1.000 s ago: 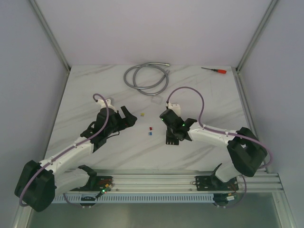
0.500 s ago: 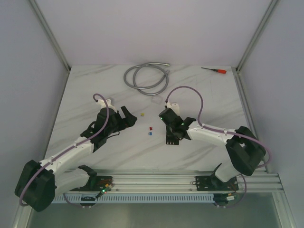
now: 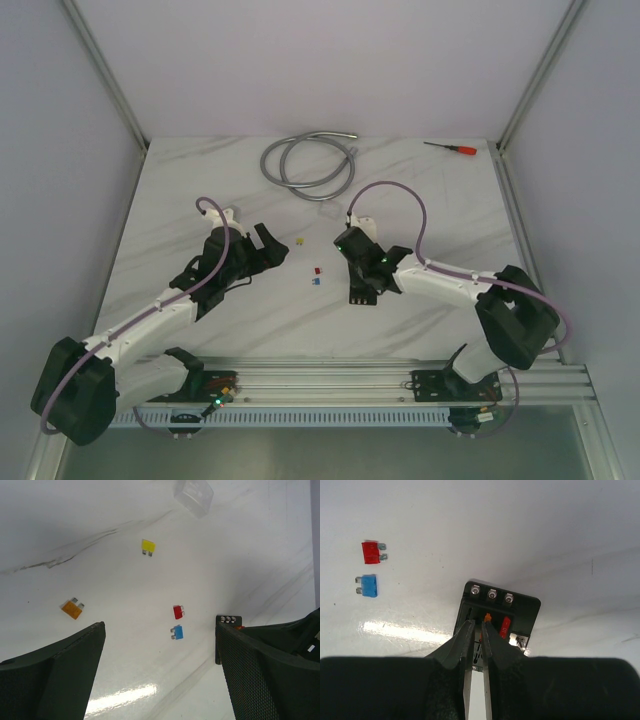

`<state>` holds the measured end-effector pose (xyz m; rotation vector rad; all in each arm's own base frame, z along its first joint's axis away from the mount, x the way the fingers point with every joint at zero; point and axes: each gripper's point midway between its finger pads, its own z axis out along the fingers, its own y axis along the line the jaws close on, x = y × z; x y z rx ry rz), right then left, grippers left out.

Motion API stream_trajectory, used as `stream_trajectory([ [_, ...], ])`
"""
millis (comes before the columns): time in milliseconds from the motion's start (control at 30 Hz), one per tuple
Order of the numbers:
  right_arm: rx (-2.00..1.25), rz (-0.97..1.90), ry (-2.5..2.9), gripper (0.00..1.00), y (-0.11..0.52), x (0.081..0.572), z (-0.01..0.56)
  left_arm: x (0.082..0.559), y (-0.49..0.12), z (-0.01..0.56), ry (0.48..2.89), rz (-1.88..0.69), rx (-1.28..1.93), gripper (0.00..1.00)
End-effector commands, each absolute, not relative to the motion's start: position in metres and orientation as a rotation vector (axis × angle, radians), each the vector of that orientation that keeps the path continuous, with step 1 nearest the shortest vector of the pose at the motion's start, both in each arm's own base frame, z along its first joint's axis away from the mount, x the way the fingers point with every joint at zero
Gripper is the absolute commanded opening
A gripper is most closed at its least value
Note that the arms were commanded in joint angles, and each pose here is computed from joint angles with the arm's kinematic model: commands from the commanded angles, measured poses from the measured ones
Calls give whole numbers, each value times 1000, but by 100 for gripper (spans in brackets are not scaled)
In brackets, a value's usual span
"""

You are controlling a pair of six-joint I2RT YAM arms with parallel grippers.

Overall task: Snap on the fuse box
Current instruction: Install the fuse at the fuse box base.

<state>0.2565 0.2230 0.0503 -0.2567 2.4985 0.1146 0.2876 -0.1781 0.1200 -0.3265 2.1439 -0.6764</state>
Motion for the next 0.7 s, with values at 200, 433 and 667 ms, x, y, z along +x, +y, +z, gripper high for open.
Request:
stream_trajectory([
  [200,-201,28,2477,19,210,266,71,286,-174,120,2144,-675,-343,100],
  [433,-191,29,2493,17,213,268,66,286,-174,118,2149,-668,-338,100],
  [667,-210,46,2523,16,220,268,55,286,-174,116,2154,-665,-340,100],
])
